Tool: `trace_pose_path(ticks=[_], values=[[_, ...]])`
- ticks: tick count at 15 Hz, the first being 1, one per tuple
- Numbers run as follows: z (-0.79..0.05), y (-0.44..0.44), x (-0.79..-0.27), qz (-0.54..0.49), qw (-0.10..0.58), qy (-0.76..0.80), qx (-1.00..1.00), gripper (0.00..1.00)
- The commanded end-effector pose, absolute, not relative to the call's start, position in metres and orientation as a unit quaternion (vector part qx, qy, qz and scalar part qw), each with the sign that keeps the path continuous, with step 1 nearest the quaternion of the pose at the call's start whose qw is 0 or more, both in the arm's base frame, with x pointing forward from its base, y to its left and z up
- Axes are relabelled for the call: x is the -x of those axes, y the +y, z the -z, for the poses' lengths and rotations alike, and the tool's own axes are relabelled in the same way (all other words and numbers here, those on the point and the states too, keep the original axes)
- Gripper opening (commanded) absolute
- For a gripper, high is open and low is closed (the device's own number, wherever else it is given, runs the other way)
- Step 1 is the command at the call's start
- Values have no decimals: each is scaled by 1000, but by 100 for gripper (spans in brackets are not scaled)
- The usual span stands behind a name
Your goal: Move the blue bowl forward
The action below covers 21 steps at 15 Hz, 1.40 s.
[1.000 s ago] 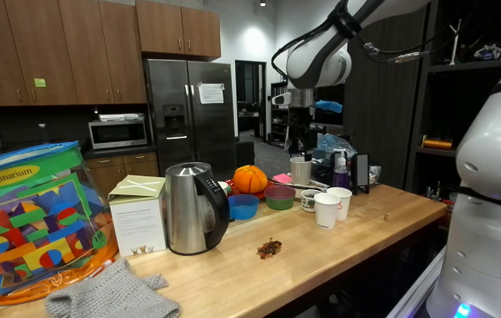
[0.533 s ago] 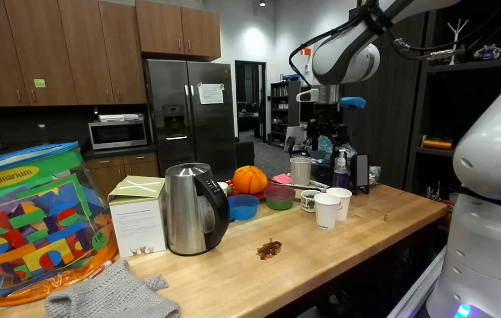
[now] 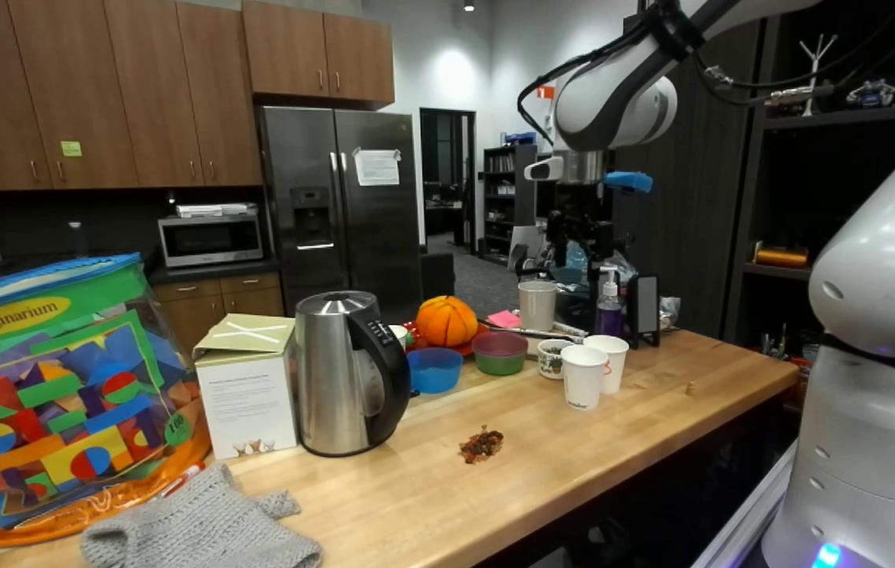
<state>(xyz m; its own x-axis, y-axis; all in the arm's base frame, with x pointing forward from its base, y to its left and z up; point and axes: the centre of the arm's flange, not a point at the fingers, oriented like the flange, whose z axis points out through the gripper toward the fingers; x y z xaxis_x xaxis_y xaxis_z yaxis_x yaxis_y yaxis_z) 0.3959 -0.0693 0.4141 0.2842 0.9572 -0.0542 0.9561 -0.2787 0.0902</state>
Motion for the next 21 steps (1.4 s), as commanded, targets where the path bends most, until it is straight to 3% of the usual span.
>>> trace_pose_path(ticks=[1,12,21], values=[[-422,-40,-425,-44,53,537,-841,100],[-364,100,-471,-110,-4,311,-944,100],[-324,88,-487,-94,-22,325,-941,100]])
